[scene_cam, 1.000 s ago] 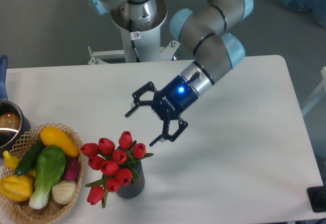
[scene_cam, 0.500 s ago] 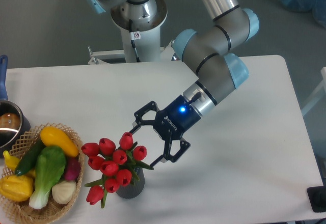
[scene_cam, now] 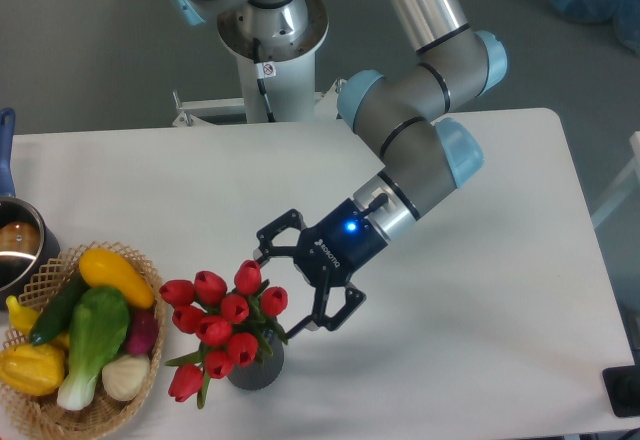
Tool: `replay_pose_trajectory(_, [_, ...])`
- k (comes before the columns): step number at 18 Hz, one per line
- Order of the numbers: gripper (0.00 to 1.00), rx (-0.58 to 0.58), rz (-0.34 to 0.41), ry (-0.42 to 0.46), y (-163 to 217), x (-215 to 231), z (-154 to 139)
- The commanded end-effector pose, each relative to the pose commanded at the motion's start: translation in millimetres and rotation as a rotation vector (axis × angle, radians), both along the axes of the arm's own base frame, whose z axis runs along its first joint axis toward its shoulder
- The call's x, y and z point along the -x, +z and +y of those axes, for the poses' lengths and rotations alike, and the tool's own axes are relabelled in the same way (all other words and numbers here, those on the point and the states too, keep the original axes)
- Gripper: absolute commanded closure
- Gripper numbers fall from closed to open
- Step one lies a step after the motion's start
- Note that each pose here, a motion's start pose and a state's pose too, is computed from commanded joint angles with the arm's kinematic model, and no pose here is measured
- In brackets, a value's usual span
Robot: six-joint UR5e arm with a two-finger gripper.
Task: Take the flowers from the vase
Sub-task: 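Lower the gripper around the tulip stems and close it, then lift the gripped tulips straight up out of the grey vase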
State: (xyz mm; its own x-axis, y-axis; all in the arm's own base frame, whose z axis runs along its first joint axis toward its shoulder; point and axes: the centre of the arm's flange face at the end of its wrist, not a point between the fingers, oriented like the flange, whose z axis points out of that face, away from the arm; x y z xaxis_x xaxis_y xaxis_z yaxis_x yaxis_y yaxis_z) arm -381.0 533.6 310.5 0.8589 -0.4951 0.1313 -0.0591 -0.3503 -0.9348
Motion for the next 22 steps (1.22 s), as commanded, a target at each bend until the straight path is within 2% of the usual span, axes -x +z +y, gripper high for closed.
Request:
replay_pose_trajectory(1, [0.03,-0.001,-0.001,-0.003,0.1,-1.7,1.2])
replay_pose_trajectory(2, [0.11,0.000,-0.002,-0.005,-0.8,-2.3,1.9])
replay_pose_trajectory(6, [0.64,-0.003,0.004,-0.005,-0.8,-1.7,2.3])
replay_pose_trajectory(7, [0.71,-0.007,0.010,-0.003,1.6,0.3,1.4])
replay_pose_trajectory(9, [0.74,-0.012,0.021,0.002,7.1,4.7,0.9])
replay_pose_trajectory(12, [0.95,-0.022,0.038,0.004,14.0,8.8,1.3])
replay_pose_trajectory(14, [1.00,-0.022,0.042,0.003,14.8,8.6,1.1])
replay_pose_trajectory(19, [1.00,-0.030,0.041,0.007,25.4,6.6,0.0])
replay_pose_trajectory(22, [1.00,-0.039,0.011,0.020,42.8,2.2,-2.1])
